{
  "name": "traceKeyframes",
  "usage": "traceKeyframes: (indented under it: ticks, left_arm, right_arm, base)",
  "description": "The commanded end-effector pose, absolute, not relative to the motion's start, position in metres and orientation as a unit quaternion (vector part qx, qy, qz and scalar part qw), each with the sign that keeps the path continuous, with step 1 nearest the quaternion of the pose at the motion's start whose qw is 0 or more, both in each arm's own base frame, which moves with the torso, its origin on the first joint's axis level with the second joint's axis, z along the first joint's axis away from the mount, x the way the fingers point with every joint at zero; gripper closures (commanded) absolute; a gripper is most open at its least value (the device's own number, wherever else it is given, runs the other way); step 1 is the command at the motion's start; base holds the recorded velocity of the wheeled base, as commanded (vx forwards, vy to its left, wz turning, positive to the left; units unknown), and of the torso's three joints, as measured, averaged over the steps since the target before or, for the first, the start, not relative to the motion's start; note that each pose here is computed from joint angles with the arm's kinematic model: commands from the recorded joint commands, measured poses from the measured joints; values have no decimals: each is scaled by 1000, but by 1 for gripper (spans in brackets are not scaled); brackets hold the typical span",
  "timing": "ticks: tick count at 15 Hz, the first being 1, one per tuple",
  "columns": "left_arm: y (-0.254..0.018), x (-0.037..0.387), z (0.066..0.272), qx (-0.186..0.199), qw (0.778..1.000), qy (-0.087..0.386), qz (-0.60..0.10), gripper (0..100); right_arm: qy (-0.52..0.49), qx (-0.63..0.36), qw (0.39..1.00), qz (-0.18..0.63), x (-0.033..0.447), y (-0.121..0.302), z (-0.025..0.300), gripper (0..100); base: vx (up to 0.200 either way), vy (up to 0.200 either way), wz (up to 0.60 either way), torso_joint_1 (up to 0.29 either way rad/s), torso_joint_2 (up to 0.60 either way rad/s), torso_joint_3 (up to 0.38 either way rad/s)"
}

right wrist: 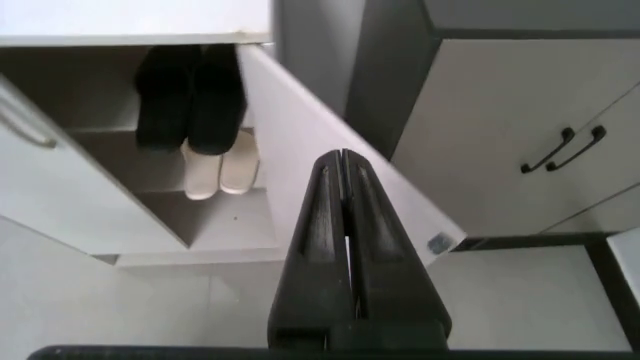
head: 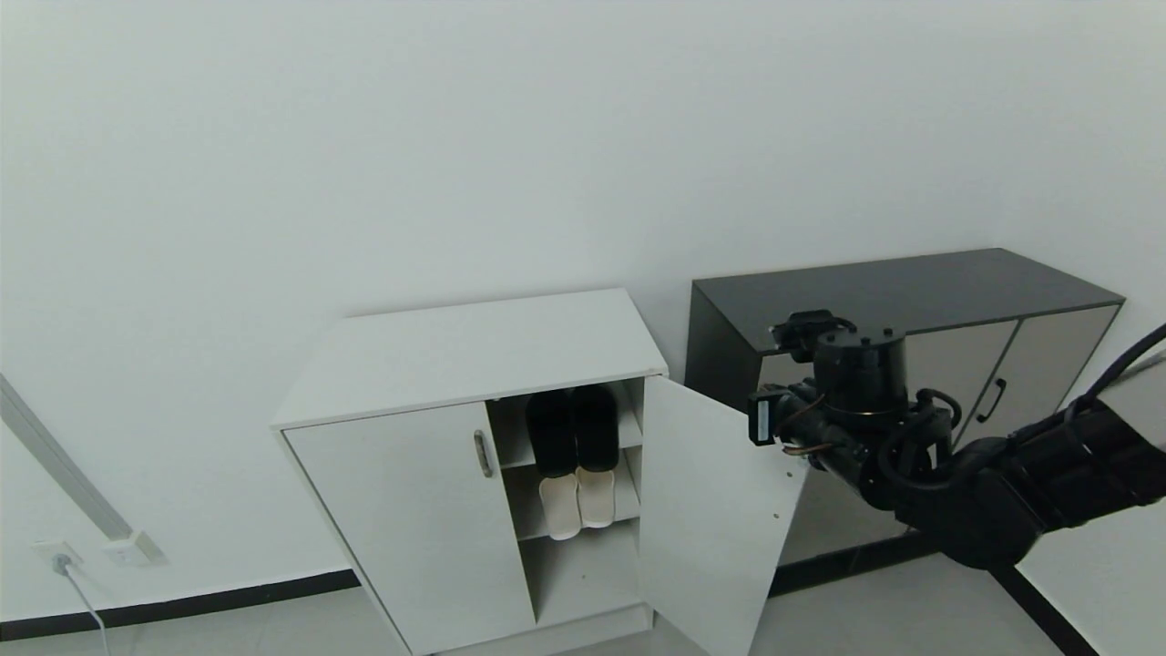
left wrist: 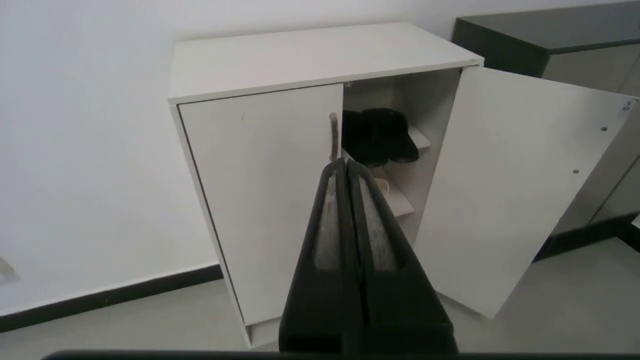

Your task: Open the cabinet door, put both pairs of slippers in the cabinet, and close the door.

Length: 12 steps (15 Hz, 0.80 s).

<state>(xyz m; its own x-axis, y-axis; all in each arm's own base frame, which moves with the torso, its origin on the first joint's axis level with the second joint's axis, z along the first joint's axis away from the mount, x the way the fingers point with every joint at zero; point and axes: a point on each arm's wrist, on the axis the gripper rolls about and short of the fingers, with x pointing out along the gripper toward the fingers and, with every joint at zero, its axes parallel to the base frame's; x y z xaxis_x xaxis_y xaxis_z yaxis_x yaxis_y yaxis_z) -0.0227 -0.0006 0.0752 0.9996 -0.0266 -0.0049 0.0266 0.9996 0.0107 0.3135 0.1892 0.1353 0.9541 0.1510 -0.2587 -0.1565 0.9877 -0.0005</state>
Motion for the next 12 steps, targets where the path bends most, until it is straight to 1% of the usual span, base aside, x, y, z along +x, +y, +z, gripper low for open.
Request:
traceKeyframes:
  ticks: [1, 2, 4, 8, 12]
  left_arm:
    - [-1, -23, 75, 5, 1000, 2, -13, 100]
    - [-1, -23, 75, 5, 1000, 2, -13, 100]
    - [-1, -23, 75, 5, 1000, 2, -13, 100]
    - [-1, -23, 75, 5, 1000, 2, -13, 100]
    - [-1, -23, 75, 5, 1000, 2, -13, 100]
  right_arm:
    - [137, -12, 988, 67, 322, 185, 128, 100]
    - [151, -14, 987, 47, 344, 176, 111, 100]
    - [168, -14, 985, 41, 353, 172, 95, 100]
    - [186, -17, 982, 25, 371, 165, 73, 100]
    - [196, -21, 980, 20, 376, 164, 61, 100]
  base:
    - [0, 0, 0, 0, 0, 0]
    - [0, 0, 0, 0, 0, 0]
    - [0, 0, 0, 0, 0, 0]
    - [0, 0, 0, 0, 0, 0]
    - [0, 0, 0, 0, 0, 0]
